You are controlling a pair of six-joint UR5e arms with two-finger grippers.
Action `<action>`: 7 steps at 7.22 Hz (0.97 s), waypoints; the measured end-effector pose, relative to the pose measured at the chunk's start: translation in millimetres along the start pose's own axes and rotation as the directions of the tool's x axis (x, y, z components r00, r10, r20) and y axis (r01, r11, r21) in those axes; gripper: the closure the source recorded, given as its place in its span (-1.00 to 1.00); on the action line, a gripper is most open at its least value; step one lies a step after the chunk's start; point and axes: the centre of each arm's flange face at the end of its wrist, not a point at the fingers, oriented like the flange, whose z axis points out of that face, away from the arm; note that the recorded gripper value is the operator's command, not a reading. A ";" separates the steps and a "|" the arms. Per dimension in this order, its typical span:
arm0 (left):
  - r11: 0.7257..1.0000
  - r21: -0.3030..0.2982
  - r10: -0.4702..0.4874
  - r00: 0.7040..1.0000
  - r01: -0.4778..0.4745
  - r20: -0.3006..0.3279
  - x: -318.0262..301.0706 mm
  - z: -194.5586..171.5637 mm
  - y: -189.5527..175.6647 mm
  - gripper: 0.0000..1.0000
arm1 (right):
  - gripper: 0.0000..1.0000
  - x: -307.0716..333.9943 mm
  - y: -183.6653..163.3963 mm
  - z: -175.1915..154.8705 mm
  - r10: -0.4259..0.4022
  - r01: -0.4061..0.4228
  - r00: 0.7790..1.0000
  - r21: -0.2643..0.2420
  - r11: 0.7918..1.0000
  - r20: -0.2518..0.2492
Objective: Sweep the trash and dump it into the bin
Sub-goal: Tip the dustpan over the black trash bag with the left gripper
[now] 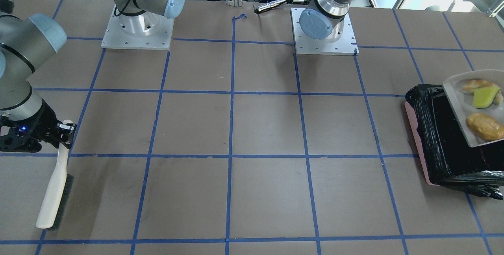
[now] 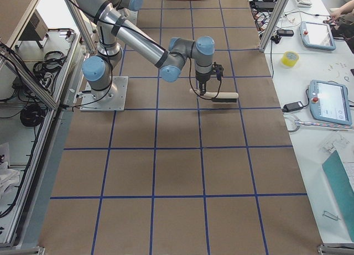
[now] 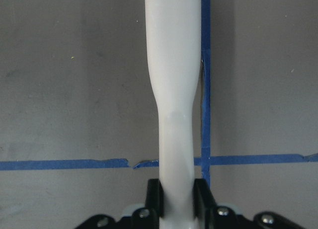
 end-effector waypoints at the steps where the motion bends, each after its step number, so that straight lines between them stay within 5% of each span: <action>1: 0.995 -0.095 0.040 0.999 -0.043 -0.026 -20.6 -9.3 -16.8 1.00 | 1.00 3.7 0.8 1.8 0.004 -0.004 1.000 -0.003 1.000 0.002; 4: 0.924 -0.345 0.127 0.984 -0.163 -0.126 -74.0 -40.7 -77.3 1.00 | 1.00 18.4 6.3 9.5 0.012 -0.011 1.000 -0.012 1.000 0.026; 6: 0.880 -0.421 0.164 0.972 -0.221 -0.168 -97.4 -60.1 -110.7 1.00 | 1.00 18.2 10.2 12.9 0.012 -0.011 0.999 -0.018 1.000 0.031; 7: 0.871 -0.443 0.168 0.976 -0.213 -0.139 -103.3 -68.0 -115.1 1.00 | 1.00 18.0 11.4 13.9 0.012 -0.011 0.999 -0.021 1.000 0.032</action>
